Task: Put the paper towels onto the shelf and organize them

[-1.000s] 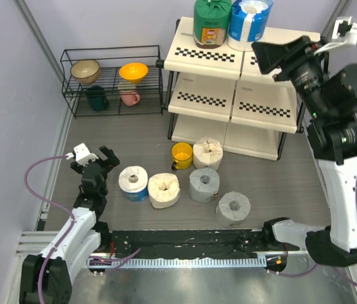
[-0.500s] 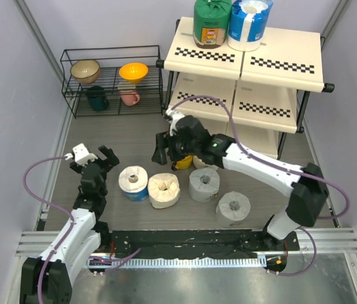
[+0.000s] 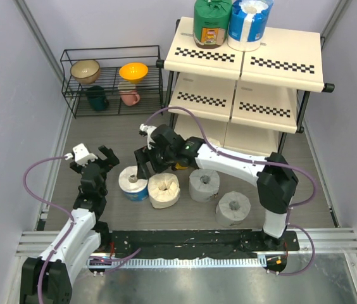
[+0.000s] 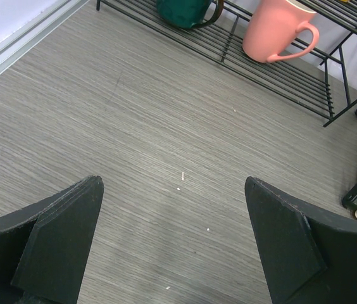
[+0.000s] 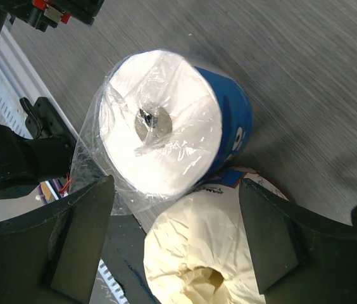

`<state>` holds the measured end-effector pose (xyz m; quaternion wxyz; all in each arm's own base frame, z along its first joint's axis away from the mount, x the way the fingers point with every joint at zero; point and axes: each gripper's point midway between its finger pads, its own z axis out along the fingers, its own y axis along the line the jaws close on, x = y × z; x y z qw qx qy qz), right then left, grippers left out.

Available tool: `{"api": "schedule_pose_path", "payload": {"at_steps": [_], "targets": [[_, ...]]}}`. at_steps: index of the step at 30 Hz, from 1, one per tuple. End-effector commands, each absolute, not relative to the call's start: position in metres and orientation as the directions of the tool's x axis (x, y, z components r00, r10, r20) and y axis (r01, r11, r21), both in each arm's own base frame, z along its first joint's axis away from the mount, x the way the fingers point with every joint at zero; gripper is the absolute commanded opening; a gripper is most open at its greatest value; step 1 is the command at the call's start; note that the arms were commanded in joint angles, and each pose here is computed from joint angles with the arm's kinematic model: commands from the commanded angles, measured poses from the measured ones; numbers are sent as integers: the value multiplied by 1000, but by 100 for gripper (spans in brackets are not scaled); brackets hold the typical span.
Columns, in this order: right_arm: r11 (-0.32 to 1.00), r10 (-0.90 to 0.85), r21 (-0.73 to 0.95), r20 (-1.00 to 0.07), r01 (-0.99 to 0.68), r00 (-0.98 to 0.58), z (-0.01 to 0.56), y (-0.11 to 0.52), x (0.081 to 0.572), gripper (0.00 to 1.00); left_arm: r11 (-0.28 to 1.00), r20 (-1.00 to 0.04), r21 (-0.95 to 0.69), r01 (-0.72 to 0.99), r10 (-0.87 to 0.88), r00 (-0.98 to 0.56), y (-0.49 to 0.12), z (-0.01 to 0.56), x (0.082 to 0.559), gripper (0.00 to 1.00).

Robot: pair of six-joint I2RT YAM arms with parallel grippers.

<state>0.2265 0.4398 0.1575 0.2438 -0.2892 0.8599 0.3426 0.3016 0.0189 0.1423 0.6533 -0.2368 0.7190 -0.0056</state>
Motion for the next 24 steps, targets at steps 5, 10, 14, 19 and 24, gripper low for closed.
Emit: {"api": "schedule_pose_path", "payload": {"at_steps": [5, 10, 14, 19, 24], "targets": [[565, -379, 414, -639, -714, -670, 157, 470, 221, 86, 877, -934, -340, -338, -357, 13, 22, 154, 304, 100], [611, -383, 360, -645, -705, -661, 146, 476, 229, 86, 877, -934, -341, -338, -358, 14, 22, 154, 303, 100], [627, -389, 344, -639, -699, -664, 137, 481, 232, 86, 876, -933, -344, -338, -359, 18, 22, 154, 303, 100], [663, -391, 306, -636, -683, -665, 122, 481, 239, 84, 876, -933, -343, -339, -359, 17, 22, 154, 303, 100], [693, -386, 279, -635, -665, -669, 111, 481, 247, 82, 876, -933, -342, -340, -358, 14, 22, 153, 303, 100]]}}
